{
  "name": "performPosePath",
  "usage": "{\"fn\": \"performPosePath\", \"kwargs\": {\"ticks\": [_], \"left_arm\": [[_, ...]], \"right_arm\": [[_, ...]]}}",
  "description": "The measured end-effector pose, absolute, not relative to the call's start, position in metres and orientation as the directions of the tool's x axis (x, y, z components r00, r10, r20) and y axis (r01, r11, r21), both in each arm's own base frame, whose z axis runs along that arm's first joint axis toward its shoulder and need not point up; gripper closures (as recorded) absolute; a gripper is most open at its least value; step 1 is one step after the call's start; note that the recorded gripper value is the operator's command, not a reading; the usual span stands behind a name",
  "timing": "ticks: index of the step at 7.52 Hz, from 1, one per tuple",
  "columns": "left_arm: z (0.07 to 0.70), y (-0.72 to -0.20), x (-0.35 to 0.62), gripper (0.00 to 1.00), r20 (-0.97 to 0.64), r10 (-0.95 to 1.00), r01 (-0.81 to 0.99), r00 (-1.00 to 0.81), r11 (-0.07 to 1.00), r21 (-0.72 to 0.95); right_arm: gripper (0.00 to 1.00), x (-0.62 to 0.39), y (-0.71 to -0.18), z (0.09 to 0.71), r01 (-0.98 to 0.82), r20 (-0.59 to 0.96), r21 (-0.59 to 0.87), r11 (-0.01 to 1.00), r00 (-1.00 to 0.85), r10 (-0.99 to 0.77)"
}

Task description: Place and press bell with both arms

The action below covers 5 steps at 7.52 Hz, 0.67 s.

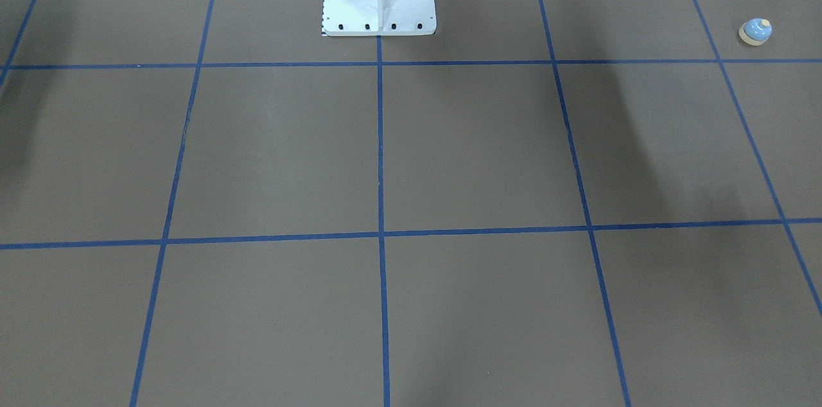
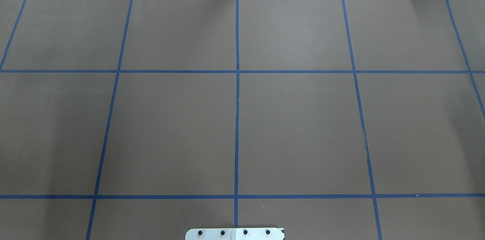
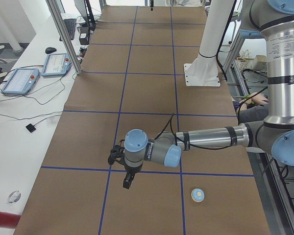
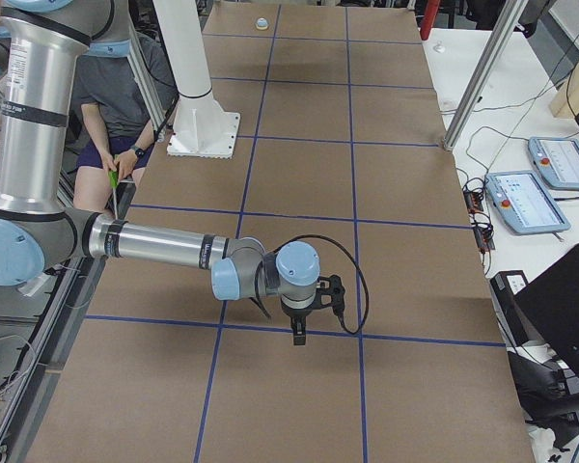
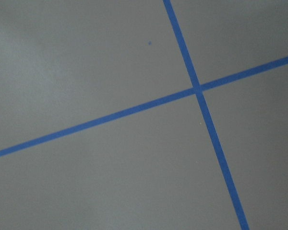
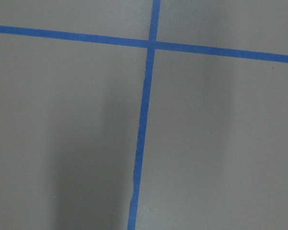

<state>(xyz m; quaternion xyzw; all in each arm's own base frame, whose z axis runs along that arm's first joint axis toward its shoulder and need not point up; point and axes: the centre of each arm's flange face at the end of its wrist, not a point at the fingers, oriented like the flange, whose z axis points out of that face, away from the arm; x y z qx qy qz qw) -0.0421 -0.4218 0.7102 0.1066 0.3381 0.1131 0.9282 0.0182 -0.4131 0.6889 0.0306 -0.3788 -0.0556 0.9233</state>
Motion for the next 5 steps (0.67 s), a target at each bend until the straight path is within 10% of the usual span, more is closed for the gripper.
{"fn": "performPosePath", "kwargs": {"ticks": [5], "left_arm": [[0.747,-0.298,-0.037,0.01,-0.731,0.238,-0.043,0.640,0.960,0.276]], "right_arm": [[0.00,0.009,-0.413,0.690,0.102,0.688,0.098,0.990,0.712,-0.141]]}}
